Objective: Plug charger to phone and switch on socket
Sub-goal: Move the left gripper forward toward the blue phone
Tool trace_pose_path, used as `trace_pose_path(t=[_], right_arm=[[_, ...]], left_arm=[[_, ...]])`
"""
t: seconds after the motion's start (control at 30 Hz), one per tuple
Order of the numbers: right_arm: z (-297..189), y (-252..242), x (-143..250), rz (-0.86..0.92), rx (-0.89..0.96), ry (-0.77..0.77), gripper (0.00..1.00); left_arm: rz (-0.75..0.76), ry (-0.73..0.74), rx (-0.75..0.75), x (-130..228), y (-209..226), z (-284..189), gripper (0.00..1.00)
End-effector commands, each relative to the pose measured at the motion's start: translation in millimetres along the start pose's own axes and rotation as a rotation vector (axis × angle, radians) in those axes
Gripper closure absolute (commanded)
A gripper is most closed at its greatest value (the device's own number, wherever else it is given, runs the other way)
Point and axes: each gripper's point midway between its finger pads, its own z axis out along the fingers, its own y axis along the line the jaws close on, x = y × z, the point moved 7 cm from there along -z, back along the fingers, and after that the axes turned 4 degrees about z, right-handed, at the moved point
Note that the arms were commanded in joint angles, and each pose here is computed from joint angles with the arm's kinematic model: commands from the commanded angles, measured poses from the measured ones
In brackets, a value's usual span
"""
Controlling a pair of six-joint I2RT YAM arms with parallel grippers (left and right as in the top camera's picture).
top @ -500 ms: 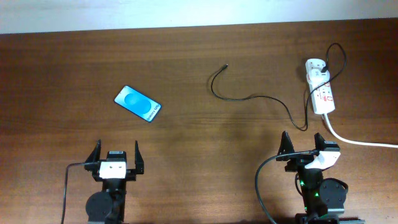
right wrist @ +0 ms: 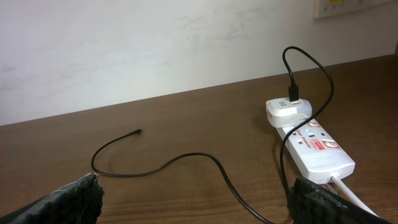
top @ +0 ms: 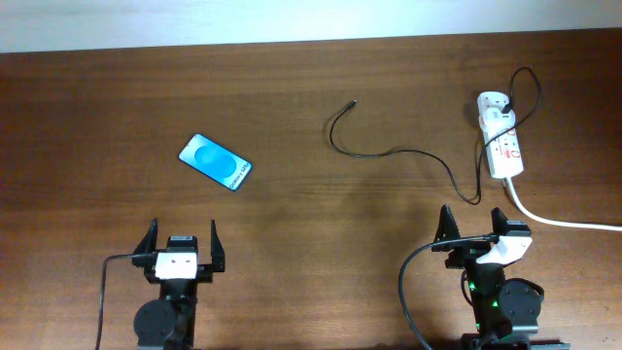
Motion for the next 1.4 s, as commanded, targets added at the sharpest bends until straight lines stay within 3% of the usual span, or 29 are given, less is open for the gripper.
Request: trace_pose_path(t=[0.0, 0.97, 1.17, 1.37], right_arm=[[0, 0, 1, -0.010, -0.003, 0.000, 0.02], [0, 0, 1, -0.010, -0.003, 0.000, 0.02], [0, 0, 1, -0.010, -0.003, 0.000, 0.02], [0, 0, 1, -0.010, -0.003, 0.000, 0.02]], left_arm=[[0.012, -0.001, 0.004, 2, 0, 0, 0.01], [0.012, -0.004, 0.003, 1, 0, 0, 0.01], [-0.080, -0.034, 0.024, -8, -1, -1, 0.01], [-0.100, 0.101, 0.049, -48, 10, -10, 0.01]])
